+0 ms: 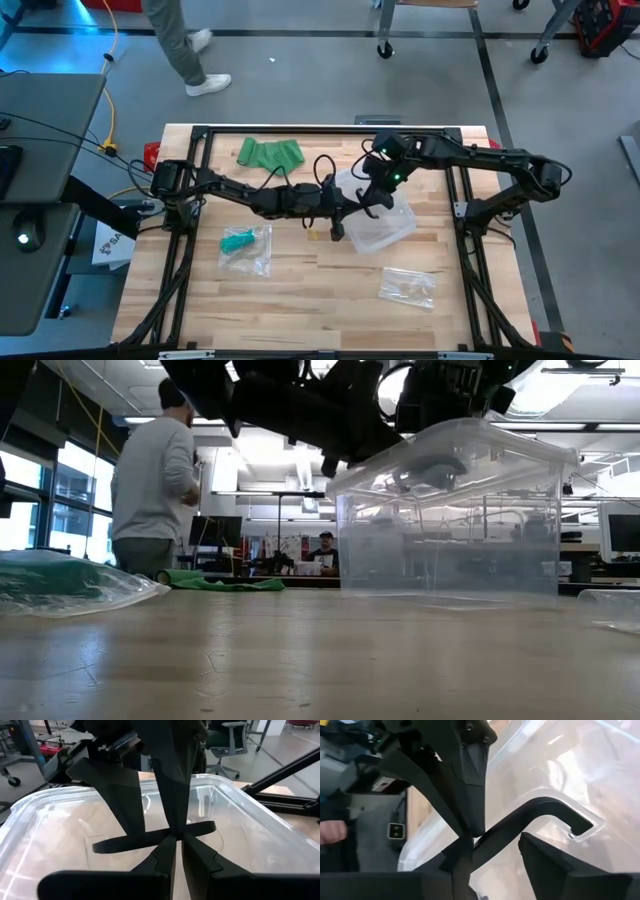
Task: Roll bandage
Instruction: Open the transparent bin
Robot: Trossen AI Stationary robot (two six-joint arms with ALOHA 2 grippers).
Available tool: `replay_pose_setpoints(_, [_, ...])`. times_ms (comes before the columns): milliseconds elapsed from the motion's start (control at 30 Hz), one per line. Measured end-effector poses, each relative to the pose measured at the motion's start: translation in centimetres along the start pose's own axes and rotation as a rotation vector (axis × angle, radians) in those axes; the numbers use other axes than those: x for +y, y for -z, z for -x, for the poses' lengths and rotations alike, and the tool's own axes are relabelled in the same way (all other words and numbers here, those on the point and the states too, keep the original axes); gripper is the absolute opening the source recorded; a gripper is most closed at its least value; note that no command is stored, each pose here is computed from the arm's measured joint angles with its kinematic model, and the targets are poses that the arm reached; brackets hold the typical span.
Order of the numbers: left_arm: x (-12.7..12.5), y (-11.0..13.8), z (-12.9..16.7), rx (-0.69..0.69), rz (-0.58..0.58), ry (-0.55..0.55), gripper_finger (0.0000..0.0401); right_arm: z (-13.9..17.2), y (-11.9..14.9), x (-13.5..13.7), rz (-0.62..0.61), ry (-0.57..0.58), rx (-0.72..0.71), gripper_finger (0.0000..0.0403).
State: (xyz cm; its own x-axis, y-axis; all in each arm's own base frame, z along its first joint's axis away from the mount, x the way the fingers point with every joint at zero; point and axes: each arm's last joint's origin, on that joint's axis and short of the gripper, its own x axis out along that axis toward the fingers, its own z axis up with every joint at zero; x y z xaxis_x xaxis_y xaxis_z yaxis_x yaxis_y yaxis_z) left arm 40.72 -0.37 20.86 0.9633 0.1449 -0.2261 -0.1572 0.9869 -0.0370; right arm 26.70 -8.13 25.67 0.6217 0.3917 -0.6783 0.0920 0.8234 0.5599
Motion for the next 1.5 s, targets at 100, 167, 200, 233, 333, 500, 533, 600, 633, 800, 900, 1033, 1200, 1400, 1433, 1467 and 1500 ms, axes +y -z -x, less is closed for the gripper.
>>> replay_pose_setpoints(100, [0.3, 0.1, 0.0, 0.007, 0.000, -0.002, 0.0025, -0.3, 0.1, 0.3, 0.024, 0.053, 0.004, 0.0185])
replay_pose_setpoints(167, [0.5, 0.1, -0.1, 0.010, 0.001, -0.005, 0.0025, -0.5, 0.1, 0.7, 0.055, 0.085, 0.006, 0.0194])
replay_pose_setpoints(200, [0.6, 0.1, -0.1, 0.010, 0.001, -0.005, 0.0025, -0.6, 0.2, 0.8, 0.068, 0.098, 0.007, 0.0197])
replay_pose_setpoints(233, [0.6, 0.1, -0.1, 0.011, 0.000, -0.006, 0.0026, -0.7, 0.2, 1.0, 0.076, 0.106, 0.008, 0.0198])
replay_pose_setpoints(333, [0.8, 0.1, -0.1, 0.016, -0.001, -0.008, 0.0026, -0.9, 0.2, 1.2, 0.090, 0.115, 0.007, 0.0199])
replay_pose_setpoints(500, [0.8, 0.1, -0.1, 0.011, -0.019, 0.000, 0.0026, -1.0, 0.2, 1.4, 0.062, 0.049, 0.017, 0.0199])
replay_pose_setpoints(533, [0.8, 0.0, -0.1, 0.009, -0.024, 0.005, 0.0026, -1.0, 0.2, 1.3, 0.054, 0.026, 0.021, 0.0200])
replay_pose_setpoints(600, [0.7, -0.1, -0.1, 0.003, -0.025, 0.010, 0.0026, -0.9, 0.2, 1.2, 0.030, -0.018, 0.026, 0.0202])
replay_pose_setpoints(633, [0.7, -0.1, -0.1, 0.000, -0.027, 0.010, 0.0026, -0.8, 0.2, 1.1, 0.025, -0.032, 0.025, 0.0205])
replay_pose_setpoints(800, [0.4, -0.4, 0.0, -0.026, -0.081, -0.005, 0.0026, -0.2, 0.0, 0.4, -0.002, -0.077, 0.014, 0.0232])
replay_pose_setpoints(900, [0.0, -0.8, 0.4, -0.033, -0.116, -0.029, 0.0026, 0.1, -0.1, 0.0, -0.005, -0.084, 0.004, 0.0249])
replay_pose_setpoints(1033, [-0.4, -2.2, 1.7, -0.017, -0.150, -0.059, 0.0025, 0.5, 0.2, 0.1, -0.002, -0.110, 0.017, 0.0256])
replay_pose_setpoints(1200, [-0.1, -2.3, 2.6, 0.090, -0.124, 0.063, 0.0024, 0.4, 0.3, 0.3, -0.017, -0.098, 0.023, 0.0256])
replay_pose_setpoints(1400, [0.8, -1.0, 1.8, 0.155, -0.090, 0.154, 0.0005, 0.4, 0.3, 0.3, -0.067, -0.090, 0.027, 0.0256])
replay_pose_setpoints(1433, [1.0, -0.8, 1.6, 0.157, -0.089, 0.150, 0.0003, 0.4, 0.3, 0.3, -0.077, -0.087, 0.027, 0.0256])
replay_pose_setpoints(1467, [1.2, -0.6, 1.4, 0.159, -0.088, 0.147, 0.0002, 0.4, 0.3, 0.3, -0.080, -0.086, 0.025, 0.0256])
replay_pose_setpoints(1500, [1.3, -0.7, 1.3, 0.157, -0.086, 0.144, 0.0001, 0.4, 0.3, 0.3, -0.084, -0.086, 0.026, 0.0255])
